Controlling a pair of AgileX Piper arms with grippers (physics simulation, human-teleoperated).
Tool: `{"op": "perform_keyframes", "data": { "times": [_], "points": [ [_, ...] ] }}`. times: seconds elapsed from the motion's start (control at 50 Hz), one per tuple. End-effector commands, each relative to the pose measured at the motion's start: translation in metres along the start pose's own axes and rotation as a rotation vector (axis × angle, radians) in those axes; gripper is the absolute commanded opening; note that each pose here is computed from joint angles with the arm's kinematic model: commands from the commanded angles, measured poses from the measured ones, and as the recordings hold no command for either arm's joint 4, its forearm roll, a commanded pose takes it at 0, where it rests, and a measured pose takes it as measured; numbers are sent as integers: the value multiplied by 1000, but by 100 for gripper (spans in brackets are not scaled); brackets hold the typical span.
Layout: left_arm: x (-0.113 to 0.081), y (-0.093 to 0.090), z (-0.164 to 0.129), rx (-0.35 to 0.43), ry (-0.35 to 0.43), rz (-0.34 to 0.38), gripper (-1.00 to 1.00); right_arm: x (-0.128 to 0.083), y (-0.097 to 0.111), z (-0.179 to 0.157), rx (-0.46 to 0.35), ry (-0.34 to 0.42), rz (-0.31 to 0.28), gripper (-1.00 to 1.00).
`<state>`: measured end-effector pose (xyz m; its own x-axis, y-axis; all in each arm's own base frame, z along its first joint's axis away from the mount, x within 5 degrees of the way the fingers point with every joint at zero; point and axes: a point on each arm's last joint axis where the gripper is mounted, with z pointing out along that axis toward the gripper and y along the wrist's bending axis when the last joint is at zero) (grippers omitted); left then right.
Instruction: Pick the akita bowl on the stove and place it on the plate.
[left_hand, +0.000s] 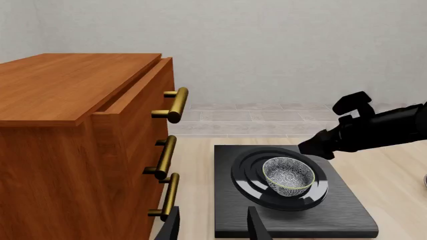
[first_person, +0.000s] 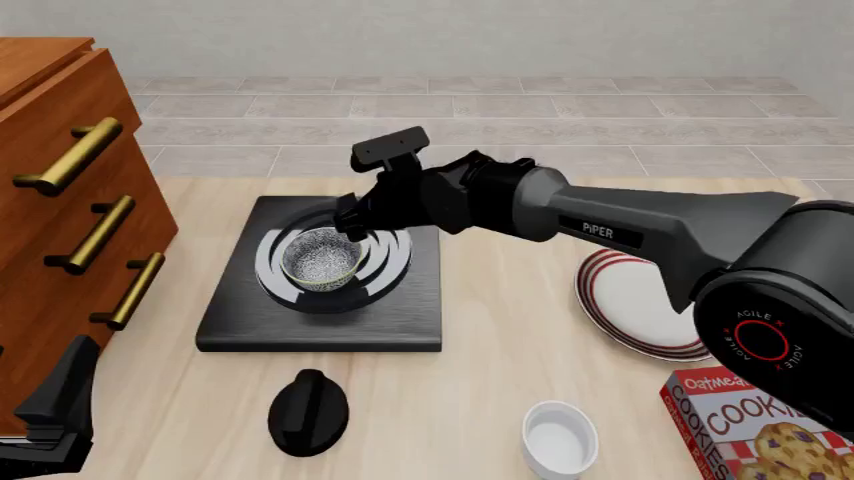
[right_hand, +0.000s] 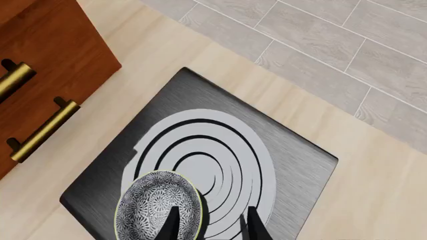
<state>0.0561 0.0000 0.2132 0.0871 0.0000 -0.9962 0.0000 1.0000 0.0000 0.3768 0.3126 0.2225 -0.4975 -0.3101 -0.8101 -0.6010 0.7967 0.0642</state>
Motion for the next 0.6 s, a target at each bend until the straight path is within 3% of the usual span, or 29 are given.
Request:
{"op": "perform_keyframes", "data": {
  "times": [0.02,0.6],
  "points": [
    [0,0,0,0,0,0,100,10,2,7,-4,13,16,100],
    [0,0,0,0,0,0,100,24,7,20,-11,34,38,100]
  ]
}}
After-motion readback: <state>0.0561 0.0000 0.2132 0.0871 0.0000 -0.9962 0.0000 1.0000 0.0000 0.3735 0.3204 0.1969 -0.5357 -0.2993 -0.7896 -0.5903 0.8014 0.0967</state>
